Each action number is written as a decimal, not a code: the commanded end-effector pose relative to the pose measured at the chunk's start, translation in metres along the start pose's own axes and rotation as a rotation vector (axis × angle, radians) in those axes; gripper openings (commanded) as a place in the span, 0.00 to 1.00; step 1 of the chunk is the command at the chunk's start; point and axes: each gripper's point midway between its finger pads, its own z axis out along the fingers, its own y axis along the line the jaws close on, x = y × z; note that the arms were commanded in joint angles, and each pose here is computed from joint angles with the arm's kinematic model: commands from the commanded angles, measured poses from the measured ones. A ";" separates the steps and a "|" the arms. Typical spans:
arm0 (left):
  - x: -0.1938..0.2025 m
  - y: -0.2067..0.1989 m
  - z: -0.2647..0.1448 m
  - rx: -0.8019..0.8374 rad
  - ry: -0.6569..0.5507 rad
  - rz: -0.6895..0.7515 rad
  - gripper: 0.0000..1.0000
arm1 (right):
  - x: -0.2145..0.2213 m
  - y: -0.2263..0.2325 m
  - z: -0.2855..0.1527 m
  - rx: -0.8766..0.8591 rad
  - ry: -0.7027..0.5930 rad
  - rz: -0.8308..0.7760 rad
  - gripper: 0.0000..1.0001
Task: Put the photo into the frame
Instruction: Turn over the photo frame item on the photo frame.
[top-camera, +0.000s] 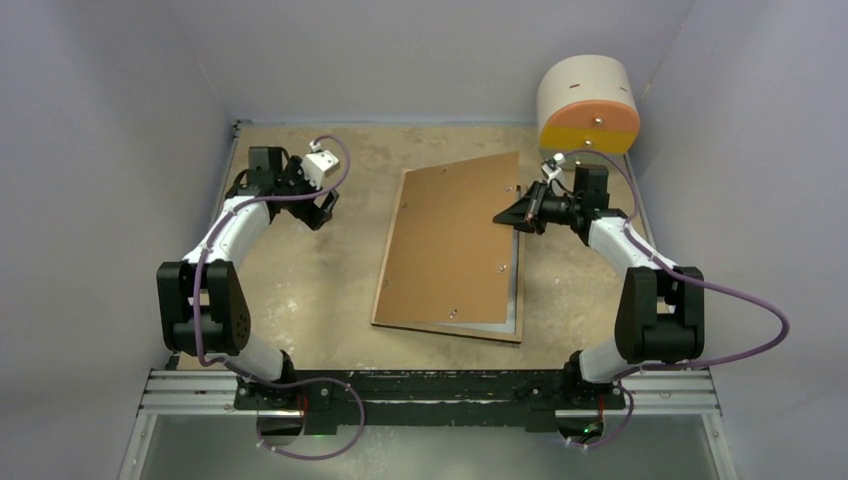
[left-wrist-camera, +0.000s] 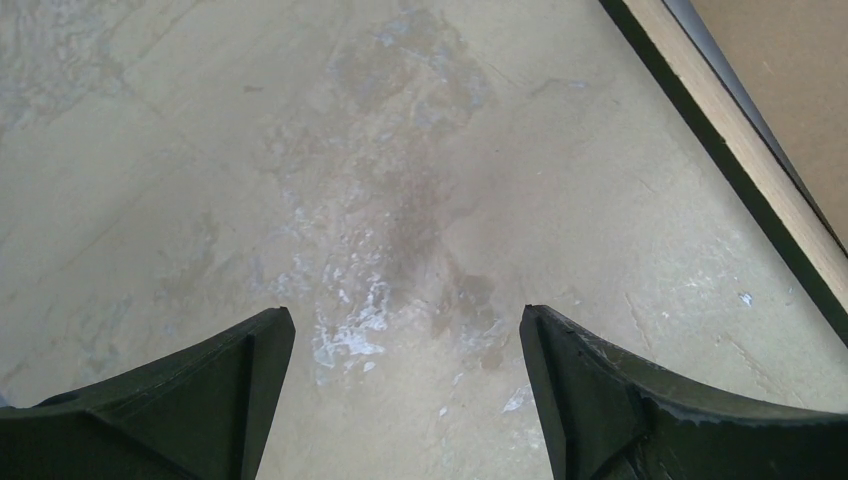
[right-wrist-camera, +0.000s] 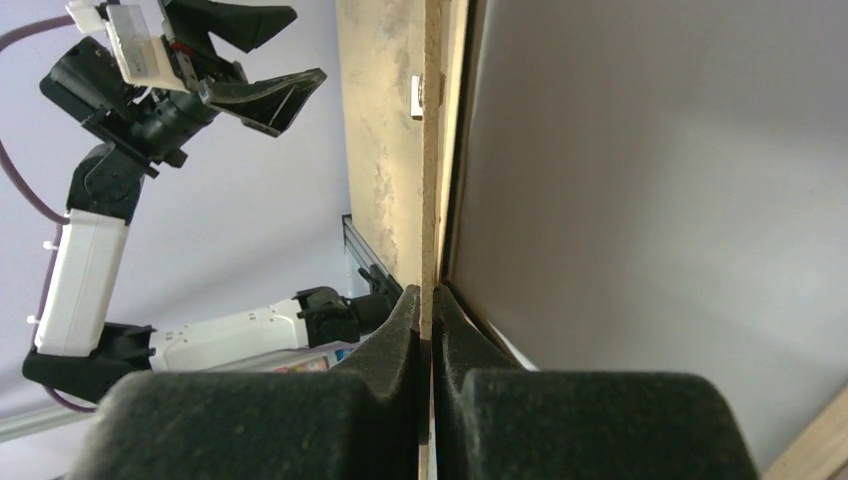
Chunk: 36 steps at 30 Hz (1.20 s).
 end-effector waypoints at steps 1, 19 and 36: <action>-0.006 -0.003 0.007 0.002 -0.030 0.057 0.89 | 0.005 0.008 -0.018 -0.079 0.016 -0.017 0.00; -0.002 -0.029 0.019 0.069 0.004 0.099 0.89 | -0.013 -0.012 -0.010 -0.095 0.036 -0.010 0.00; 0.001 -0.032 0.014 0.076 0.018 0.117 0.90 | -0.021 -0.011 -0.008 -0.087 0.047 -0.044 0.00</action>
